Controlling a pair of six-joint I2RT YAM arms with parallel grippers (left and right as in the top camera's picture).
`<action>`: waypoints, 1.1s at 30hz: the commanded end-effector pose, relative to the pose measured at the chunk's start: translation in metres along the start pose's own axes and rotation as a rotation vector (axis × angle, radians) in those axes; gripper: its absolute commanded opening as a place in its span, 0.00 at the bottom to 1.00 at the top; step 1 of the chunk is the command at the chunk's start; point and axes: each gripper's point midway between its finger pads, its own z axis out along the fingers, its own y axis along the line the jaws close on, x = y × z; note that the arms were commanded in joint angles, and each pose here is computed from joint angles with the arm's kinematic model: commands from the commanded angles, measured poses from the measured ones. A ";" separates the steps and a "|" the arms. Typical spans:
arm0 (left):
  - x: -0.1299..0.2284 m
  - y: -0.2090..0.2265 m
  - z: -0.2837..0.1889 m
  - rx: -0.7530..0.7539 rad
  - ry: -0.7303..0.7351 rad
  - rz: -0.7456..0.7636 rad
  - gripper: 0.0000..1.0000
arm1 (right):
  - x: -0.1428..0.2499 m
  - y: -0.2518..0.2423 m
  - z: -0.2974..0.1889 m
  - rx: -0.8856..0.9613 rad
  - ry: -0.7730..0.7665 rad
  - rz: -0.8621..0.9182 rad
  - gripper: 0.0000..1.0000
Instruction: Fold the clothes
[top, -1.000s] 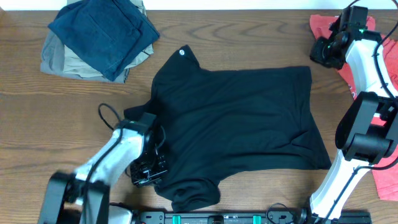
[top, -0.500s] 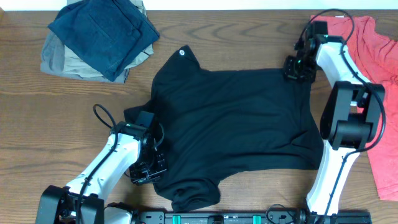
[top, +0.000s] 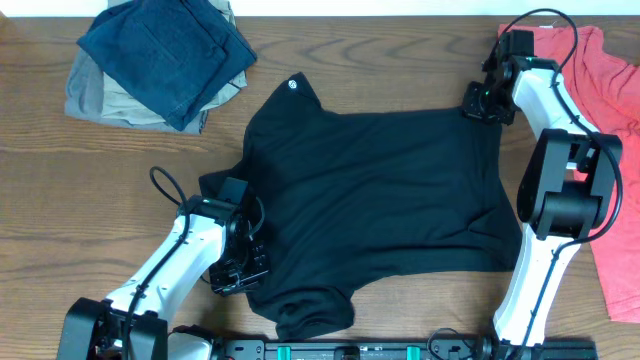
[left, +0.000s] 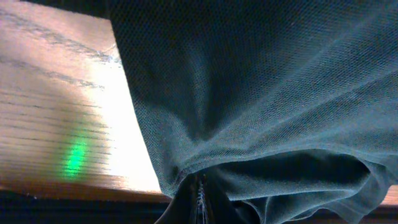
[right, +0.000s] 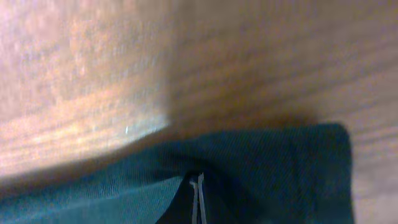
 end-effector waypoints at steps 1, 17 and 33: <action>0.000 0.002 0.000 -0.010 -0.007 -0.010 0.07 | 0.012 -0.035 0.034 0.132 0.036 0.027 0.01; -0.004 -0.001 0.000 0.001 -0.025 -0.004 0.06 | -0.056 -0.036 0.014 0.123 -0.200 0.167 0.01; -0.007 -0.002 0.000 0.007 -0.034 0.003 0.06 | -0.073 -0.042 -0.175 0.112 -0.135 0.159 0.99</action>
